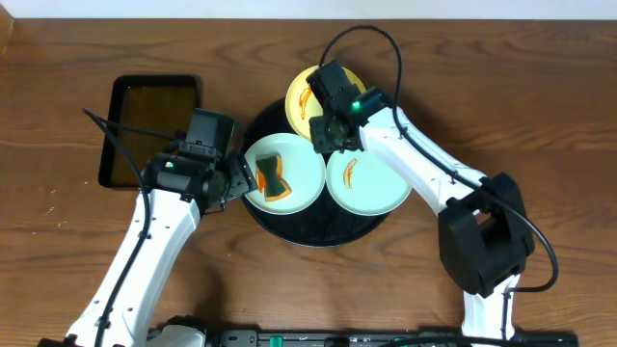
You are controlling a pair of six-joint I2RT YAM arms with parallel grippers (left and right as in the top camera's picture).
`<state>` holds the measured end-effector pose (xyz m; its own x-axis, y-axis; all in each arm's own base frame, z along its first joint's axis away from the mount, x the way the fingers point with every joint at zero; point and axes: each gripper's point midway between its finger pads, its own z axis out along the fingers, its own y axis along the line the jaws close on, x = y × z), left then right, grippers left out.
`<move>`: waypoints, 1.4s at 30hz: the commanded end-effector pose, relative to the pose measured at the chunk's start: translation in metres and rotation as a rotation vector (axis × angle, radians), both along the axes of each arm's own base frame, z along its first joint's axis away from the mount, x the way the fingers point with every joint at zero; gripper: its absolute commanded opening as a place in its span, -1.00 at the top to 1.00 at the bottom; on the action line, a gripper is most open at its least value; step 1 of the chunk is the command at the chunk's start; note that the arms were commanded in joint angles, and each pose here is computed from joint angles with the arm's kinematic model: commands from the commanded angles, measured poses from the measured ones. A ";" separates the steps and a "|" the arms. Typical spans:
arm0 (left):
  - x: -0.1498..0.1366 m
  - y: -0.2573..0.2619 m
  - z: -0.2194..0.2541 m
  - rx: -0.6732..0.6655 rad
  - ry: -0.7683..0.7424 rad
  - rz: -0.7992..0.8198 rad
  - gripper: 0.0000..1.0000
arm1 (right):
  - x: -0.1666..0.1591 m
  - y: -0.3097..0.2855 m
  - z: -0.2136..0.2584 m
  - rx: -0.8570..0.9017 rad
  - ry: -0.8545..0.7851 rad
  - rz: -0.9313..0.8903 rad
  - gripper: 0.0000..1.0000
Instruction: Clean dirty plates on tray and stack at the side
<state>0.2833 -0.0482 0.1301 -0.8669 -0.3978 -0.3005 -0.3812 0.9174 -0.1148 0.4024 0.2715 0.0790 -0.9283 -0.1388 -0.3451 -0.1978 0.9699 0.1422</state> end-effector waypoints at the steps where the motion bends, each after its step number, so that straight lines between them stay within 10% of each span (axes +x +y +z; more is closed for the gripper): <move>1: -0.001 0.002 -0.002 0.006 0.008 0.006 -0.62 | 0.000 -0.003 -0.012 -0.021 -0.002 -0.032 0.26; 42: -0.001 0.002 -0.002 0.007 0.008 0.006 -0.61 | -0.024 0.016 -0.070 -0.089 0.089 0.108 0.55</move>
